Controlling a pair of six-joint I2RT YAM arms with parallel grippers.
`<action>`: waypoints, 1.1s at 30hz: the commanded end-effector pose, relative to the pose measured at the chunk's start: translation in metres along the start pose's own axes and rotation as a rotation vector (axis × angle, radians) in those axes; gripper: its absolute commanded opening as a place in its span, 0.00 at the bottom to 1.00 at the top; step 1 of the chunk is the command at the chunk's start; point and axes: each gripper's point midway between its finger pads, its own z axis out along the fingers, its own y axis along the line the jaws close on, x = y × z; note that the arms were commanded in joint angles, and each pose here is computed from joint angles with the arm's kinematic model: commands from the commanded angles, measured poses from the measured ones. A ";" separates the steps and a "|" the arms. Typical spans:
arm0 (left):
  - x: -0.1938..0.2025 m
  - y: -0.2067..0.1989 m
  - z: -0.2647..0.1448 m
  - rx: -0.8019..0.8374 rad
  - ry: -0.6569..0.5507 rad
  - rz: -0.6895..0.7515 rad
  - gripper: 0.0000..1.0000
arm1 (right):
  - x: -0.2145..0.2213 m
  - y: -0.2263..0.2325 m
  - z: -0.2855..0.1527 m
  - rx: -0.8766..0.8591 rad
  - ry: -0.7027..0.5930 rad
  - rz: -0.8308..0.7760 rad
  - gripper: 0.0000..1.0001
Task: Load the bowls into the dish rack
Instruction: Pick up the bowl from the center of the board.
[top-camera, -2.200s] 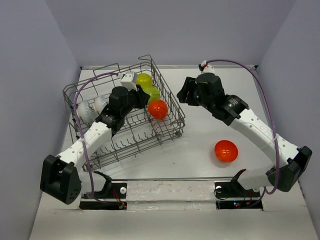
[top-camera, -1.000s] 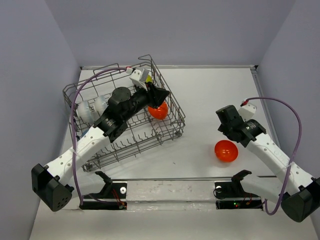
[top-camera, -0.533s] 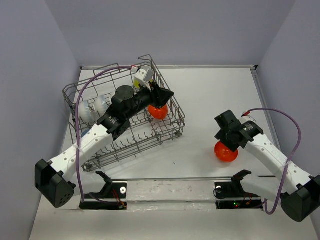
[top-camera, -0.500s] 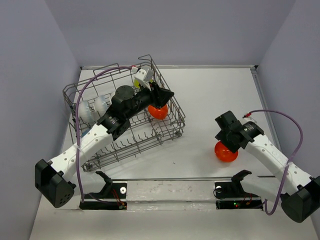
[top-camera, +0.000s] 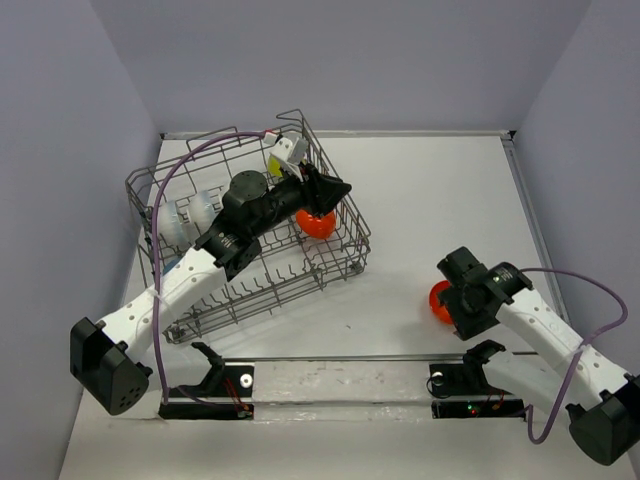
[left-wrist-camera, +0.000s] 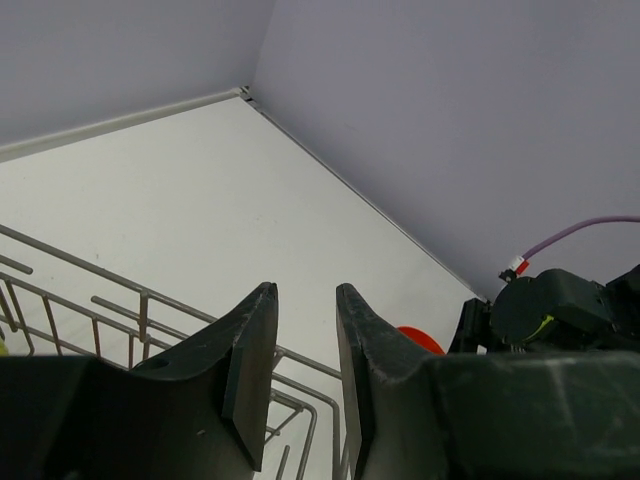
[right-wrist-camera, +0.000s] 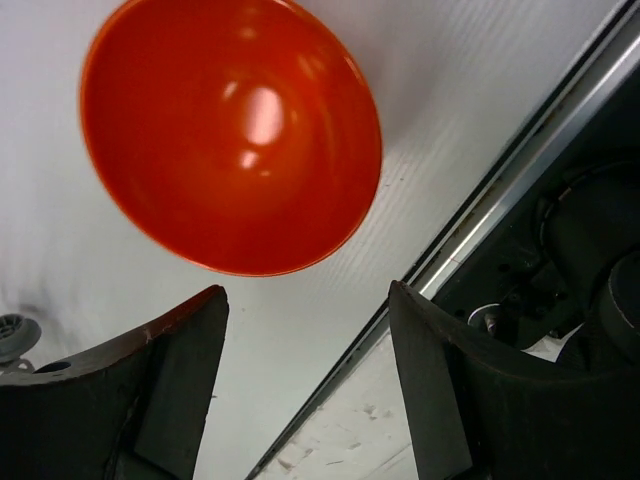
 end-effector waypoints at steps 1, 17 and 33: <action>-0.029 -0.017 0.001 0.060 -0.082 0.026 0.40 | 0.003 -0.028 0.008 0.092 0.009 0.152 0.71; -0.018 -0.011 0.008 0.048 -0.055 0.021 0.40 | -0.002 -0.035 0.017 0.072 -0.030 0.267 0.66; -0.011 -0.006 0.011 0.034 -0.037 0.022 0.40 | -0.006 -0.034 0.032 0.072 -0.075 0.289 0.59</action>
